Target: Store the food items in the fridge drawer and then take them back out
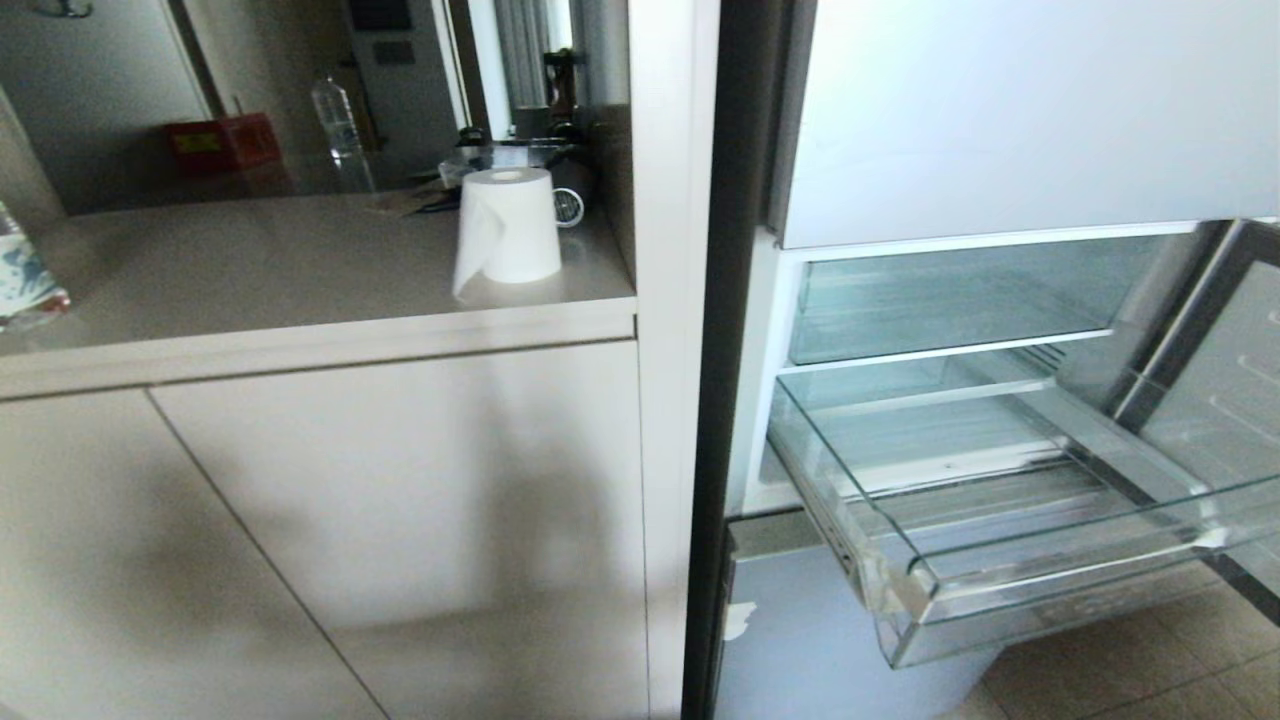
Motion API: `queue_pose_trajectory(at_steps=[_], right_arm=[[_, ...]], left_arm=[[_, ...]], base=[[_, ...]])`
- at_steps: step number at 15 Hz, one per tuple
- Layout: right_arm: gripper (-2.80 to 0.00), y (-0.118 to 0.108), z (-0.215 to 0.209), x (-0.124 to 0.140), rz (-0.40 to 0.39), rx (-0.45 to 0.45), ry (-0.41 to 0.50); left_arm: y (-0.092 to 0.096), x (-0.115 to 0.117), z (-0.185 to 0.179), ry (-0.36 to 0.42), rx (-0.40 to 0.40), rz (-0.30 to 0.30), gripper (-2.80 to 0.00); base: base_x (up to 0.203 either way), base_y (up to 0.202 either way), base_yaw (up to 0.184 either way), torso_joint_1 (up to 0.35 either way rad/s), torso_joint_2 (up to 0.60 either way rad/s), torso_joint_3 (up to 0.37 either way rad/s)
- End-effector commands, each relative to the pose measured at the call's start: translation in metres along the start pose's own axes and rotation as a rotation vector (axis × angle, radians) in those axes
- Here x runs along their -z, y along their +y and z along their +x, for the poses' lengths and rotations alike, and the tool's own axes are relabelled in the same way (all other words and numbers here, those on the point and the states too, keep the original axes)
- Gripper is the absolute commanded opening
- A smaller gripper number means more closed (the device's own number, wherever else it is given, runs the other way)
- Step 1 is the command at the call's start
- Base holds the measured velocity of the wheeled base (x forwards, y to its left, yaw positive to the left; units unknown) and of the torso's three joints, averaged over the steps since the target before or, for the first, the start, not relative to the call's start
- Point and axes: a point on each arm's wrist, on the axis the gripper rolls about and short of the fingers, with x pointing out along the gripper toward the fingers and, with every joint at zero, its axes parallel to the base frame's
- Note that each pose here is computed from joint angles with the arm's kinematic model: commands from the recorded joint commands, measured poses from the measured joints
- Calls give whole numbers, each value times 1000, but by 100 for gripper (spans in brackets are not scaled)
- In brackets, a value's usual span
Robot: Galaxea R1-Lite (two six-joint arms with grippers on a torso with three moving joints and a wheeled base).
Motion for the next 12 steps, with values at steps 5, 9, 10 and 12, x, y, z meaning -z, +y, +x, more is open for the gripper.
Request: queue_pose_trajectory(at_steps=[5, 9, 10, 12], right_arm=[[-280, 0, 0, 0, -1, -1, 2], [-280, 0, 0, 0, 1, 0, 2], [-280, 0, 0, 0, 1, 1, 3], [-280, 0, 0, 0, -1, -2, 3]], left_arm=[[0, 0, 0, 1, 0, 0, -280], [0, 0, 0, 1, 0, 0, -280], [0, 0, 0, 1, 0, 0, -280], [0, 0, 0, 1, 0, 0, -280]], base=[[2, 8, -176, 2, 2, 2], [3, 9, -174, 3, 0, 4], [1, 6, -178, 2, 5, 5], [3, 6, -174, 3, 3, 1]])
